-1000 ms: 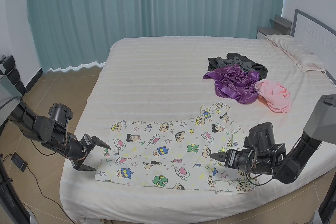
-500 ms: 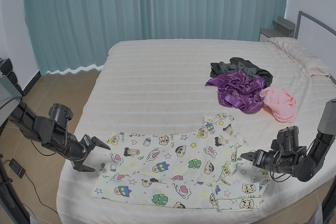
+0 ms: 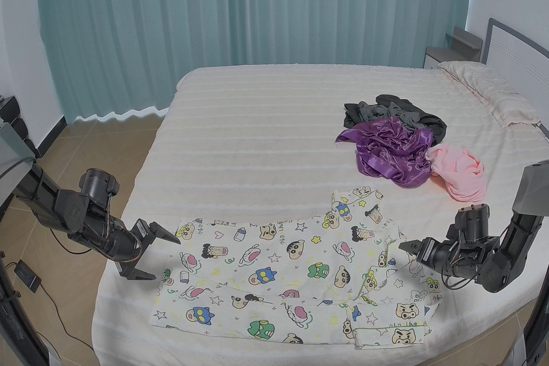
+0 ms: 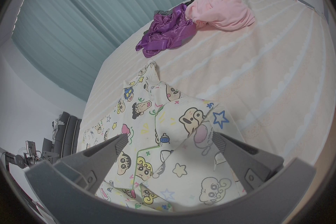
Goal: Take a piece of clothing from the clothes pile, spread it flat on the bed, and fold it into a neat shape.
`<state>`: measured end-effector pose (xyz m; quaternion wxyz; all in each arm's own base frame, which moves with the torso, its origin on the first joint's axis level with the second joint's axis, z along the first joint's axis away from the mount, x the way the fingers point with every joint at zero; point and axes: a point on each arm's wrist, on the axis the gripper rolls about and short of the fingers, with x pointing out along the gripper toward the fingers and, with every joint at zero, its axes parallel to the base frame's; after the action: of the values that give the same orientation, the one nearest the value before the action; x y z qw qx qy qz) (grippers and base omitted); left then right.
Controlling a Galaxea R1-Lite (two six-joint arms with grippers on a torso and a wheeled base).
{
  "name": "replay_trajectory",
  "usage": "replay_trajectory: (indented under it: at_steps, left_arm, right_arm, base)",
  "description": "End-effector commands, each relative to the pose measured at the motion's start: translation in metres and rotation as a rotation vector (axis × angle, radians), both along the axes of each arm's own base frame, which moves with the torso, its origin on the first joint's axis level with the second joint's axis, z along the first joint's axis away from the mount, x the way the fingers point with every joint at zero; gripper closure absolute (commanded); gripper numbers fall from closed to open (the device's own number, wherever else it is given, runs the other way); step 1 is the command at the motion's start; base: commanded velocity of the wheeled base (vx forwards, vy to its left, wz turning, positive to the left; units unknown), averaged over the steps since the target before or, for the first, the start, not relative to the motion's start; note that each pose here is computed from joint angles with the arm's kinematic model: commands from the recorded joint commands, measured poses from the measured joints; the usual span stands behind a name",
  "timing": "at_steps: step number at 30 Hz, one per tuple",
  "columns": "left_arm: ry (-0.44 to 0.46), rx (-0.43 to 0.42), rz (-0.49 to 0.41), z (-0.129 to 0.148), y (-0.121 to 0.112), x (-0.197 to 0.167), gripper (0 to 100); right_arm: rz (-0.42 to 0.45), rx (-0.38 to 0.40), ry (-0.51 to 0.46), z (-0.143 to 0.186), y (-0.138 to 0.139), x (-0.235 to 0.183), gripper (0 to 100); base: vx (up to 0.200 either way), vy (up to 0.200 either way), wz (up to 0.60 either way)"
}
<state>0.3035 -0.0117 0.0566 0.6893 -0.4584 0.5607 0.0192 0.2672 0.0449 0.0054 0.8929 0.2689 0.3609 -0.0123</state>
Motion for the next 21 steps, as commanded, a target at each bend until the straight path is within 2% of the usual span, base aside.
replay_trajectory:
  at_steps: [1, 14, 21]
  left_arm:
    - [-0.001, 0.002, -0.003, 0.000, 0.000, -0.001, 0]
    - [-0.011, 0.006, -0.008, 0.002, 0.000, -0.001, 0]
    - [-0.099, 0.036, 0.001, 0.017, -0.001, 0.013, 0]
  right_arm:
    - [-0.001, -0.001, 0.001, -0.001, 0.000, 0.000, 0]
    - [0.006, -0.001, 0.003, -0.001, 0.001, -0.001, 0]
    - [0.039, 0.007, -0.049, 0.012, 0.010, 0.000, 0]
  base:
    - [0.000, 0.000, 0.00]
    - [0.000, 0.000, 0.00]
    - [0.000, 0.000, 0.00]
